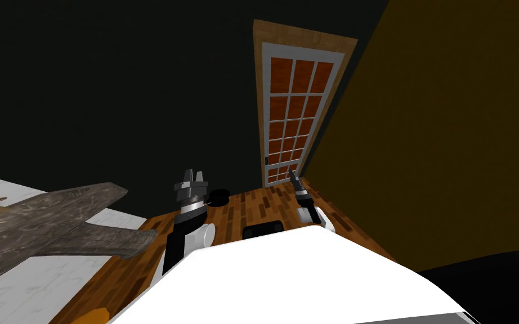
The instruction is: Pull the door open
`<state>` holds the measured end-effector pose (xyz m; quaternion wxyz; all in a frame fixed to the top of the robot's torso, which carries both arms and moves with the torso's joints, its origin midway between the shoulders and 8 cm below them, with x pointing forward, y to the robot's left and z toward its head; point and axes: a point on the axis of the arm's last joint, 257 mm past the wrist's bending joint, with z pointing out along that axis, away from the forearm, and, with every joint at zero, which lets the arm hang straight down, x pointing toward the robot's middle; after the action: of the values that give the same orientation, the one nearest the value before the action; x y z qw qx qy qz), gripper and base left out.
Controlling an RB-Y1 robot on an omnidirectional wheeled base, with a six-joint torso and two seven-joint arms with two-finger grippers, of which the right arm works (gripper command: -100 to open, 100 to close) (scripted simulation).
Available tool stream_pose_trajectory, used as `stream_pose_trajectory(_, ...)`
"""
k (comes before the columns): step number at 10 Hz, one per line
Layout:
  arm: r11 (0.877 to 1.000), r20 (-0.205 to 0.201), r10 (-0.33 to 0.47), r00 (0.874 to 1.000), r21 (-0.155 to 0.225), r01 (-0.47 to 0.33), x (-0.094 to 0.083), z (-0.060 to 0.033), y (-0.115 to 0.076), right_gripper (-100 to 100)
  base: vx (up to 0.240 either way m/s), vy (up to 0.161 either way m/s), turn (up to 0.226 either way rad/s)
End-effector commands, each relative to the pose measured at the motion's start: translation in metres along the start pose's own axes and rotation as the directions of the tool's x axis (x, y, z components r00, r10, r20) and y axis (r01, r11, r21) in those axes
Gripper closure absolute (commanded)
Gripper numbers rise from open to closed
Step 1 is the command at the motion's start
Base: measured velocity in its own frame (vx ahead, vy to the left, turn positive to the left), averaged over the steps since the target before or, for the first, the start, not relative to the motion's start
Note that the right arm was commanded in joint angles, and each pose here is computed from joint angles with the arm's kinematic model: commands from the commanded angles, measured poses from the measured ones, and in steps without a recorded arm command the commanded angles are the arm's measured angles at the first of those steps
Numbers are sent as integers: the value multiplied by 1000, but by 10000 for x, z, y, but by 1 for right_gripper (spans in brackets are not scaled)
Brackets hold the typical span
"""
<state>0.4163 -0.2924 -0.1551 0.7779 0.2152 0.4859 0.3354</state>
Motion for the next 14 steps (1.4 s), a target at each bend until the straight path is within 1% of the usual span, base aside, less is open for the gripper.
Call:
stream_pose_trajectory(1,999,-19,-44,999,7,44,73,-26,-104,-100,89,26,-12)
stream_pose_trajectory(4,993,-57,-119,991,16,121,210,-78,-277,-100,95,20,-14)
stream_pose_trajectory(7,981,-95,-192,977,21,195,343,-137,-445,-100,101,15,-12)
stream_pose_trajectory(10,964,-135,-260,956,21,265,472,-204,-606,-100,101,21,-12)
stream_pose_trajectory(14,936,-187,-343,921,14,352,636,-302,-809,-100,96,19,-14)
